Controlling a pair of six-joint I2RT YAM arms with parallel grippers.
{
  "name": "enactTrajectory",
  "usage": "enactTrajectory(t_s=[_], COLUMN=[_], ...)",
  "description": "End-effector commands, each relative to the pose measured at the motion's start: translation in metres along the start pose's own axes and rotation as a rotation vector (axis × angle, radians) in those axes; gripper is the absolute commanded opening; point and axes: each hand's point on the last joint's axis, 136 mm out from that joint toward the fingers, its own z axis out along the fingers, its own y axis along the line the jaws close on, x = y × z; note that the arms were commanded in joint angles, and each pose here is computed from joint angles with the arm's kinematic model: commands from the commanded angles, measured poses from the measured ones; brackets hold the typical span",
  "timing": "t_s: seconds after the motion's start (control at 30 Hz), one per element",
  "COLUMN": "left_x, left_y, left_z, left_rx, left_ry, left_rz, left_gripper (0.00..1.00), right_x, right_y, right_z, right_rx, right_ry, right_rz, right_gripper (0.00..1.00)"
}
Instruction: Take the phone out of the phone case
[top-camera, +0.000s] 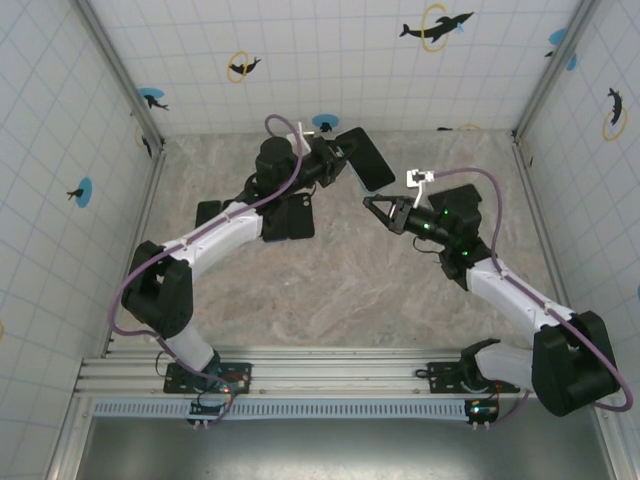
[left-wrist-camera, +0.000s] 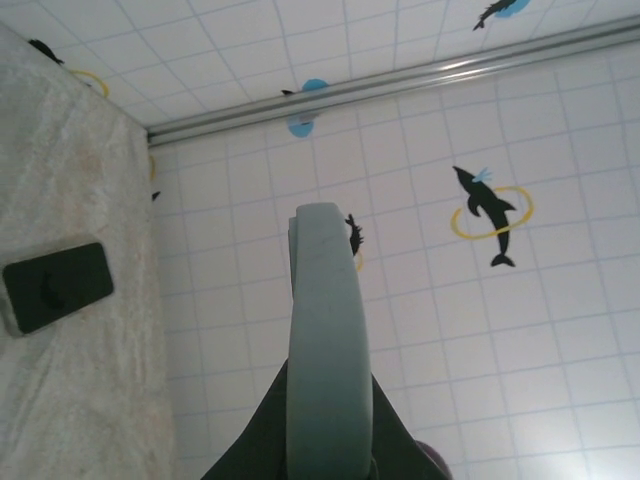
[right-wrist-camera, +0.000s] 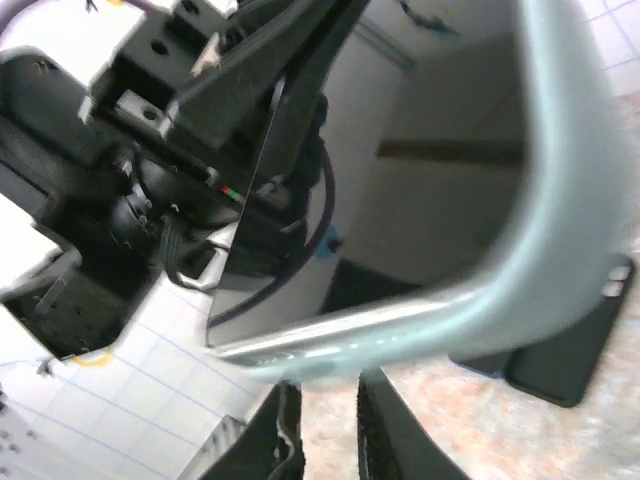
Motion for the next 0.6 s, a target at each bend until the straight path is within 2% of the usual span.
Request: enactTrajectory(t_s=[0.0,0.07,0.17,0.27,0.4,0.57], left_x=[0.009,0.01,0.012,0.019,0.034,0.049], left_y=[-0.079,-0.077,-0.073,-0.067,-0.063,-0.066], left_z=[-0.021,-0.025,-0.035,-0.042,-0.051,-0.071], left_rx=[0.141,0.126,0.142,0.162,0.185,0.28], left_ry=[0.047,0.07,0.116,0.191,0.267,0.296], left_rz=[0.295,0.401,0.536,0.67,0.896,1.1], left_gripper=[0.0,0.0,0.0,0.0,0.0,0.0], right_x=[0.009,0.013,0.021,0.03,0.035,0.035], right_y=[-0.023,-0.025,-0.016,-0.007,0.0,0.008], right_z=[-0.008,-0.011,-0.018,-0.024,-0.025,-0.016], right_rx=[0.051,0.048,-0.031,-0.093,-0.121,-0.184], right_ry=[0.071,0.134,0.222,0.303,0.364,0.406], right_rz=[-0.027,-0.089,-0.192,-0.324,-0.523,-0.638], right_gripper=[0.38,0.43,0.5,0.53,0.55,0.55])
